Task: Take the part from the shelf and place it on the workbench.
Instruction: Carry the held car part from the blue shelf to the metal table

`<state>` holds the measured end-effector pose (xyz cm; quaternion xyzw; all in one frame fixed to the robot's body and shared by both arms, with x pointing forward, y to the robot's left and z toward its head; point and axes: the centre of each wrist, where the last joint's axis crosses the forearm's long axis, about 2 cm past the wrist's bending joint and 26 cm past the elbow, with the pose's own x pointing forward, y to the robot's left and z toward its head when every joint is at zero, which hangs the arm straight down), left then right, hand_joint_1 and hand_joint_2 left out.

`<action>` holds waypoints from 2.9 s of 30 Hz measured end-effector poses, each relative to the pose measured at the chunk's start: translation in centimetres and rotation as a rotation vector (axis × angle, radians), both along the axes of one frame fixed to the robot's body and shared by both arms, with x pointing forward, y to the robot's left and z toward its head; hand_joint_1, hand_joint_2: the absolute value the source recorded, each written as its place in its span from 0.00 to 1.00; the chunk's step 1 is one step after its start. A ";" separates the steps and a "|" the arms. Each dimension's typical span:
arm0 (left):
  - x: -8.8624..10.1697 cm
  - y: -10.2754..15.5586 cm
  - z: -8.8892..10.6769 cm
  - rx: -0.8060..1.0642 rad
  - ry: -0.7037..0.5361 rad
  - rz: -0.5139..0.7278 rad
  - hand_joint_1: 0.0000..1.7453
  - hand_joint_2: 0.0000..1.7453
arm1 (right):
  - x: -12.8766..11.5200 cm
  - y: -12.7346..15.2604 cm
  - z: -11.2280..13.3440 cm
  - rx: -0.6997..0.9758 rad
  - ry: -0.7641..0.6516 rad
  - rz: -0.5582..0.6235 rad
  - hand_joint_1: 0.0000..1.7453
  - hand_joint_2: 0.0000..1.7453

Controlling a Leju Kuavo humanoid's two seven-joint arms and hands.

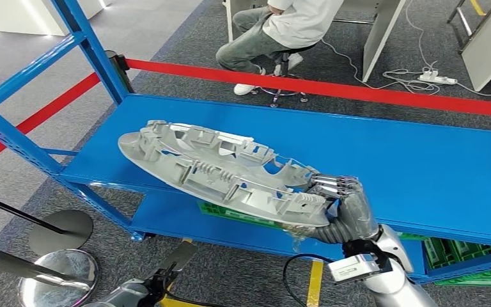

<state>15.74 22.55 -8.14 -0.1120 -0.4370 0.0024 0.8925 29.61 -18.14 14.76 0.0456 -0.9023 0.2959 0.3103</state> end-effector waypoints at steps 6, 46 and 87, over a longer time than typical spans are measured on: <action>0.0 0.0 0.0 0.008 -0.002 -0.009 0.00 0.00 | -0.4 -0.2 -0.4 0.002 0.008 -0.013 1.00 1.00; 0.1 0.1 0.0 0.017 0.003 -0.011 0.00 0.00 | -1.6 -2.2 -1.1 0.016 0.008 -0.068 1.00 1.00; 0.1 0.3 0.0 0.016 0.004 -0.002 0.00 0.00 | -1.2 -2.2 -0.6 0.017 -0.006 -0.067 1.00 1.00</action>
